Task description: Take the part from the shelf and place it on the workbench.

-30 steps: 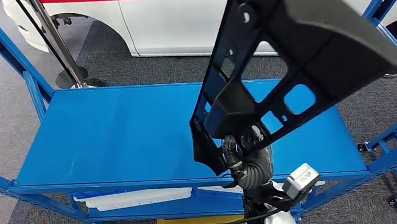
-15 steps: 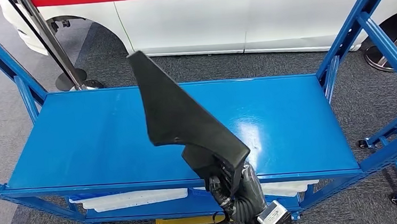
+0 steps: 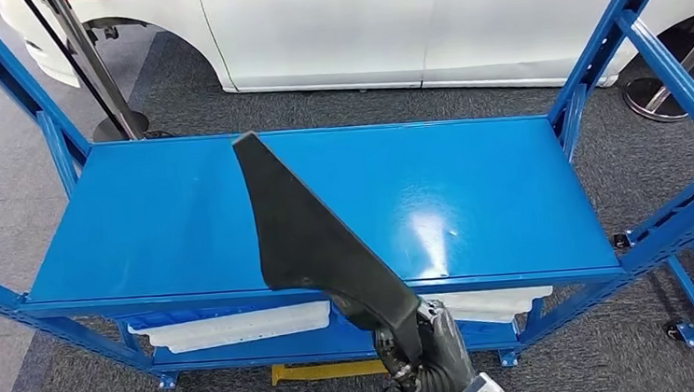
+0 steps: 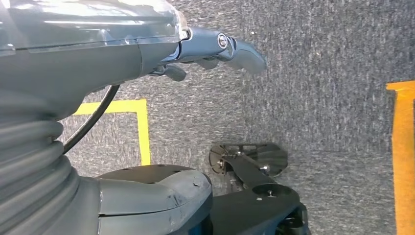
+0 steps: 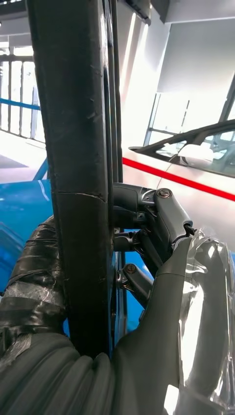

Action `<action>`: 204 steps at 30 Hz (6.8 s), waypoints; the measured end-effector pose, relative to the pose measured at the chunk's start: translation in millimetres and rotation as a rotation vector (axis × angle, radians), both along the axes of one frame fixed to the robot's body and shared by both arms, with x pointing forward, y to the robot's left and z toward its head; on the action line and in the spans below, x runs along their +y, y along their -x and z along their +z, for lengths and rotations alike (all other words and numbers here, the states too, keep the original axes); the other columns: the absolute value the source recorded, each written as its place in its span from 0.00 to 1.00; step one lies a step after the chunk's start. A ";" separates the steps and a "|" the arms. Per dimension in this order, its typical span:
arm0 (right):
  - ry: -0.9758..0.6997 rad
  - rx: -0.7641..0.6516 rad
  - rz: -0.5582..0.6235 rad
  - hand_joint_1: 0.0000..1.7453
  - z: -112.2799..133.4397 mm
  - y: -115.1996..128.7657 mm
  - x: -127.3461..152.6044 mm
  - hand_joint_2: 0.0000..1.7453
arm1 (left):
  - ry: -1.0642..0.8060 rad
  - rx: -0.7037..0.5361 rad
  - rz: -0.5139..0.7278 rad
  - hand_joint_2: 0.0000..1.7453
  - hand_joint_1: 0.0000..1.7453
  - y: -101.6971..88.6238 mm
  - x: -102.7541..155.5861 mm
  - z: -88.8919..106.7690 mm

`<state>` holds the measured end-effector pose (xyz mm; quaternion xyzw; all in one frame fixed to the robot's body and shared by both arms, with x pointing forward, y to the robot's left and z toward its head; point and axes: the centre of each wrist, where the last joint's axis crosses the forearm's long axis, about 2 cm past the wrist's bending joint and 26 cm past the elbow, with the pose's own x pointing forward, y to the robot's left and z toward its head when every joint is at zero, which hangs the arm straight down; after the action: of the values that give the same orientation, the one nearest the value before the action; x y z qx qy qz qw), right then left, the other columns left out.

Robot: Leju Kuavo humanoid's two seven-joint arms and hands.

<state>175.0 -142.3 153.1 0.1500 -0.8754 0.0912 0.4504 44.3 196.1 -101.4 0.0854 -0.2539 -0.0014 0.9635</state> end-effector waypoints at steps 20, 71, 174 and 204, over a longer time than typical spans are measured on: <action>-0.066 0.035 -0.023 1.00 -10.1 14.5 -8.6 1.00 | 0.005 0.010 0.013 1.00 0.00 -0.3 -1.0 0.2; 0.814 0.266 -1.547 1.00 -15.1 135.6 -277.3 1.00 | 0.032 0.022 0.174 1.00 0.00 4.4 0.7 -0.8; 1.277 0.547 -1.785 1.00 15.6 190.3 -324.9 1.00 | 0.058 0.019 0.200 1.00 0.00 6.6 9.5 -2.8; 1.295 0.574 -1.705 1.00 9.5 182.1 -325.1 1.00 | 0.061 0.015 0.212 1.00 0.00 6.5 10.3 -3.0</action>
<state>-7.1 -467.4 162.7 -0.7501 -0.3417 0.1535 0.5450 37.8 206.4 -104.3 0.0823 -0.2364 0.1074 0.9622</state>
